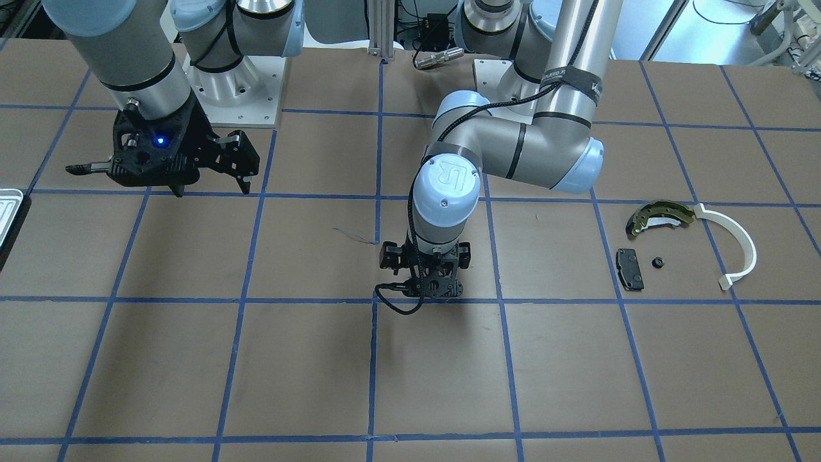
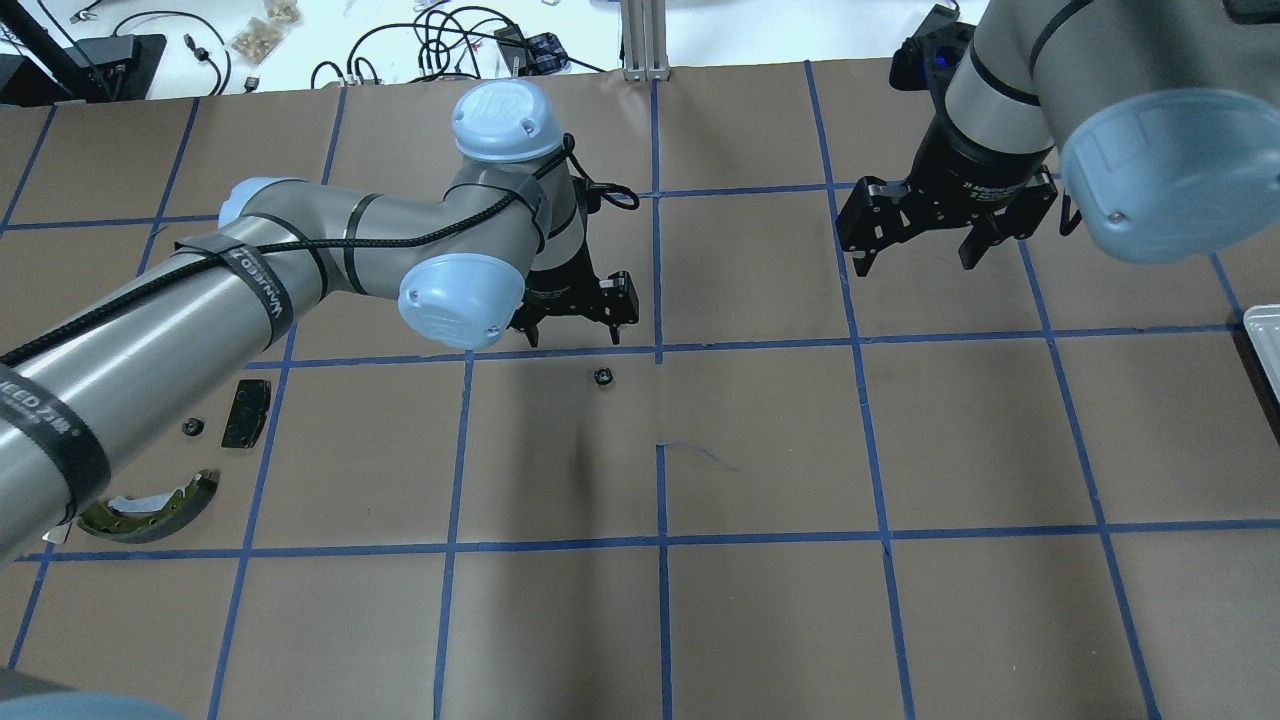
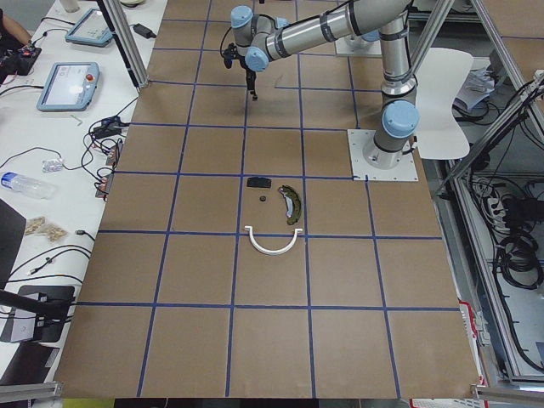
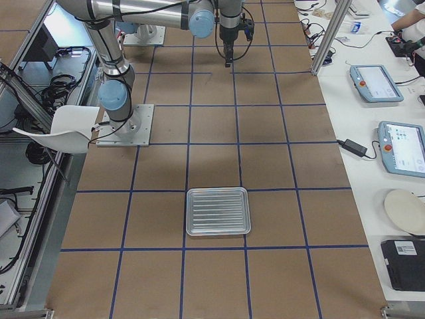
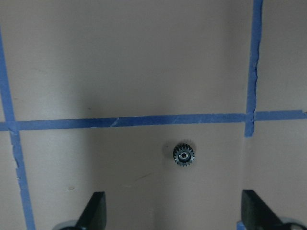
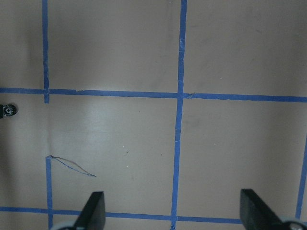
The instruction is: Place bearing gear from tray to pile
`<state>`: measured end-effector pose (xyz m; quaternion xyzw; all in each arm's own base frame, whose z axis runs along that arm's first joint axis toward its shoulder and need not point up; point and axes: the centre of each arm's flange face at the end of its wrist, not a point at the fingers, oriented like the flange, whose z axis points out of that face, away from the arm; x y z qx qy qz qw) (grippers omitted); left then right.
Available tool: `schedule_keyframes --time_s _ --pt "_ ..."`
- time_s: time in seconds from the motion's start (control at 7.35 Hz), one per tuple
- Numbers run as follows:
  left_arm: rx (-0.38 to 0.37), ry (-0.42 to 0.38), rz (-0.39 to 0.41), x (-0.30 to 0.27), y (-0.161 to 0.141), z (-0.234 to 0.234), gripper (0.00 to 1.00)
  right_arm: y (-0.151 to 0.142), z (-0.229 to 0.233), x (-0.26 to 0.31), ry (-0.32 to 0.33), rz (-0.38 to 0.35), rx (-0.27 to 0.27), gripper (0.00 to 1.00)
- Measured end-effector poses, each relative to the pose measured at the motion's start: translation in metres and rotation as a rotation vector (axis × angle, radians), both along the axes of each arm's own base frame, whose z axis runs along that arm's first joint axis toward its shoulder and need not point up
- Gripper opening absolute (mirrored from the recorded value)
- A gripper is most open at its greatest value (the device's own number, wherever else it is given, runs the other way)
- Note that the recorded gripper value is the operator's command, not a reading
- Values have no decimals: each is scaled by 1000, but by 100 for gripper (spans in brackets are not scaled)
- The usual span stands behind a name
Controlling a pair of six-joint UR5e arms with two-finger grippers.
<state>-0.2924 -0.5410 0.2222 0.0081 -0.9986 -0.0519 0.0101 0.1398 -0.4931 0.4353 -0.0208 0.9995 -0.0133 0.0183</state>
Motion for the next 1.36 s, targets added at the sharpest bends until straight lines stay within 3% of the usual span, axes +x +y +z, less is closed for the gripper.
schedule_keyframes --time_s 0.68,0.82,0.95,1.09,1.23,1.36 --pt "41 -22 -2 -10 -1 -43 78 -1 20 -3 8 -7 -38 100" --pt "45 -24 -5 -11 -1 -47 66 -2 23 -3 9 -7 -43 100" --pt "49 -23 -7 -12 -1 -50 48 -2 24 -4 11 -7 -46 100" --pt "51 -21 -9 -13 -1 -52 21 -3 24 -4 13 -6 -46 100" --pt "52 -22 -13 -13 0 -52 1 -3 24 -5 16 -1 -46 100" --pt "54 -27 -16 -14 2 -52 0 -3 24 -5 17 4 -46 100"
